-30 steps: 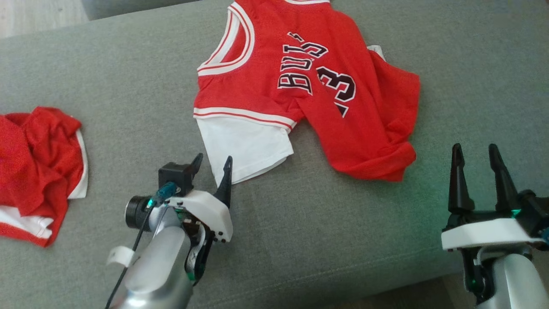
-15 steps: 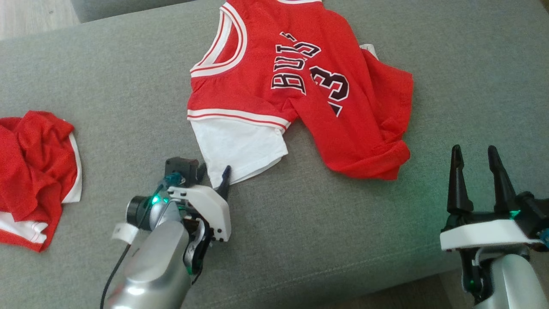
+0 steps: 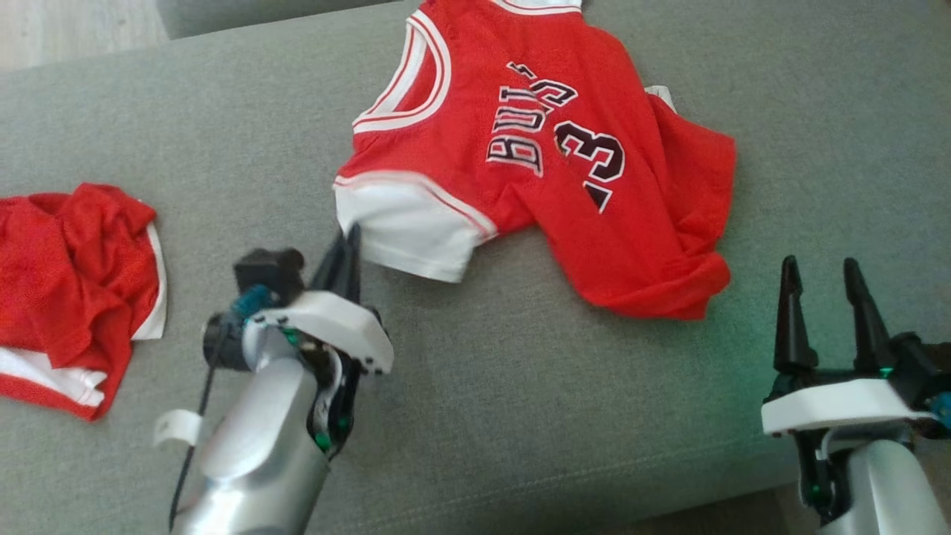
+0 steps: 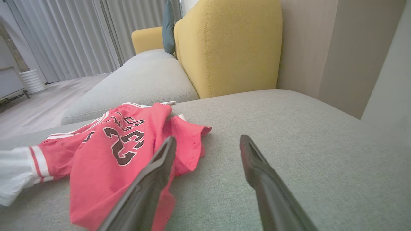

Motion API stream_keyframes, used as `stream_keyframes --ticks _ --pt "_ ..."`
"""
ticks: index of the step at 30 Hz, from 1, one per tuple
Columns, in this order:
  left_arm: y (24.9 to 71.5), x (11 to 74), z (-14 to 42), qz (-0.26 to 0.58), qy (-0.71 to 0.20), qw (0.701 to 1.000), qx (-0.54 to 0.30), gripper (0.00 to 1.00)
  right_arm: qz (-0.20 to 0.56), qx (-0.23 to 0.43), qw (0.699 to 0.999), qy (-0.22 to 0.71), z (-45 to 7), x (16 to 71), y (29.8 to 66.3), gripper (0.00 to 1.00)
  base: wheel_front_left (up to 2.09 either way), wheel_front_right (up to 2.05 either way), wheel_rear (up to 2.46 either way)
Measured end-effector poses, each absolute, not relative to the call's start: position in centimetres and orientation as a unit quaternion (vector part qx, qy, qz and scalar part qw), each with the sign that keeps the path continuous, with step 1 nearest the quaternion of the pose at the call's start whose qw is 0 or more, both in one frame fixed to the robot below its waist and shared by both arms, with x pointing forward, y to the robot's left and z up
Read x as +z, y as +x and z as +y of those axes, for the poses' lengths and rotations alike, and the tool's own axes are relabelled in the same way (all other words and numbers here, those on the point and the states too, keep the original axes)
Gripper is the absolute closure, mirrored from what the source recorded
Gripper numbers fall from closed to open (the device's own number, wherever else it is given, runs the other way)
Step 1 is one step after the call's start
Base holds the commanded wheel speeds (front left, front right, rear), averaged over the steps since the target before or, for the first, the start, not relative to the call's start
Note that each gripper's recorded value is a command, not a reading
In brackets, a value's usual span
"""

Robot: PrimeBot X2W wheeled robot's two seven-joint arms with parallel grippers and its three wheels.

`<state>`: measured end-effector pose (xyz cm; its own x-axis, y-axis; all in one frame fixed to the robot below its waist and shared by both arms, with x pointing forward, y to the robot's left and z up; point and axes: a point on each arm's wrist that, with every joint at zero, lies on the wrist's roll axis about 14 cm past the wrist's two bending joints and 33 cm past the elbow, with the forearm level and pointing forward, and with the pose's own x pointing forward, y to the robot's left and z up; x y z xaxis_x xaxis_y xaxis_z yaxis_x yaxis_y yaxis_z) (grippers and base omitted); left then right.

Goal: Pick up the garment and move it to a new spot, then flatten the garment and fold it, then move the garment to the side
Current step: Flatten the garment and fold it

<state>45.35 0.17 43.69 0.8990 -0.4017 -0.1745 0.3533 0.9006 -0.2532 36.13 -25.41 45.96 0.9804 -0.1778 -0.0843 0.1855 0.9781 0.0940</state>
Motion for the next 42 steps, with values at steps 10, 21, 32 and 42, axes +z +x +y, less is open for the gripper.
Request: stream_keyframes --ticks 10,21,32,42 --pt "46.8 50.4 4.6 -0.010 -0.137 0.982 -0.127 1.00 0.093 -0.051 0.991 0.080 -22.3 43.4 36.0 0.00 0.00 0.00 0.00" --pt "46.5 51.6 6.7 -0.035 -0.136 0.985 -0.101 1.00 0.177 -0.007 0.978 0.111 -18.6 39.7 34.8 0.00 0.00 0.00 0.00" --pt "46.3 51.4 6.3 -0.032 -0.140 0.984 -0.105 1.00 0.253 0.018 0.958 0.132 -16.4 37.1 32.5 0.00 0.00 0.00 0.00" --pt "46.0 51.1 6.5 -0.025 -0.142 0.984 -0.103 1.00 0.287 0.054 0.945 0.147 -13.8 36.4 31.7 0.00 0.00 0.00 0.00"
